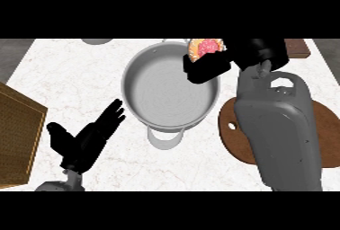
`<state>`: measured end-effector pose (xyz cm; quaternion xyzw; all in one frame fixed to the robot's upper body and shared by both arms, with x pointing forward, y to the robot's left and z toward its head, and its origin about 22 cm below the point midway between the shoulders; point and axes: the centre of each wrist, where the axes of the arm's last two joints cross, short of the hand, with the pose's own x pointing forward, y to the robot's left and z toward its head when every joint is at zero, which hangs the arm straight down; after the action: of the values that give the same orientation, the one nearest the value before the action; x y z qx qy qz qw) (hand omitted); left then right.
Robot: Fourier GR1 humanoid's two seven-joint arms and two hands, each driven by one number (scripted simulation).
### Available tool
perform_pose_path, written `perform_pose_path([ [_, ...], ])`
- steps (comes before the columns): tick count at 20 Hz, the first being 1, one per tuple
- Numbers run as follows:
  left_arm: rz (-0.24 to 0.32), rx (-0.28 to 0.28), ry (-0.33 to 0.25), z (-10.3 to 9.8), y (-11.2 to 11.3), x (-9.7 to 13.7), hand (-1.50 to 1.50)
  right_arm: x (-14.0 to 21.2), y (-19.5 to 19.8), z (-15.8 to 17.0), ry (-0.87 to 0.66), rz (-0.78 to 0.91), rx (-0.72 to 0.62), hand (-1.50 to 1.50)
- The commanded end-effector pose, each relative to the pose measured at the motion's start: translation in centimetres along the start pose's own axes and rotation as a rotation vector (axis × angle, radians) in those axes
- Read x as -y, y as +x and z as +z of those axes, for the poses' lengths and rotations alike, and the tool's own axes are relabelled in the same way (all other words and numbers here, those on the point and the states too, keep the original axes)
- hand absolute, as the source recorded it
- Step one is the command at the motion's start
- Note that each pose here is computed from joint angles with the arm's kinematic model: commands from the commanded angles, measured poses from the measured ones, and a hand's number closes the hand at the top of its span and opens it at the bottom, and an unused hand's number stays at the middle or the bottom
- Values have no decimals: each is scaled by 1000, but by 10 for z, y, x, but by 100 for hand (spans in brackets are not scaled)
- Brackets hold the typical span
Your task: Pick the cupcake from the cutting board and place it in the pot
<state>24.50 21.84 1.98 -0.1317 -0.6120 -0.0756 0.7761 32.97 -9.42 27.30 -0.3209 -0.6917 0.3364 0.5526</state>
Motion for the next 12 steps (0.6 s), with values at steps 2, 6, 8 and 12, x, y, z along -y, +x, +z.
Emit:
perform_pose_path([
  [2, 9, 3, -24, 6, 8, 10, 0, -44, 6, -41, 14, 32, 14, 150],
  [6, 7, 1, -12, -1, -6, 16, 0, -68, 14, -58, 21, 15, 12, 150],
  [8, 4, -13, -10, -4, 11, 15, 0, -77, 12, -73, 5, 16, 2, 150],
  [12, -5, 4, -27, -7, 11, 7, 0, -104, 0, -78, 38, -48, 21, 150],
])
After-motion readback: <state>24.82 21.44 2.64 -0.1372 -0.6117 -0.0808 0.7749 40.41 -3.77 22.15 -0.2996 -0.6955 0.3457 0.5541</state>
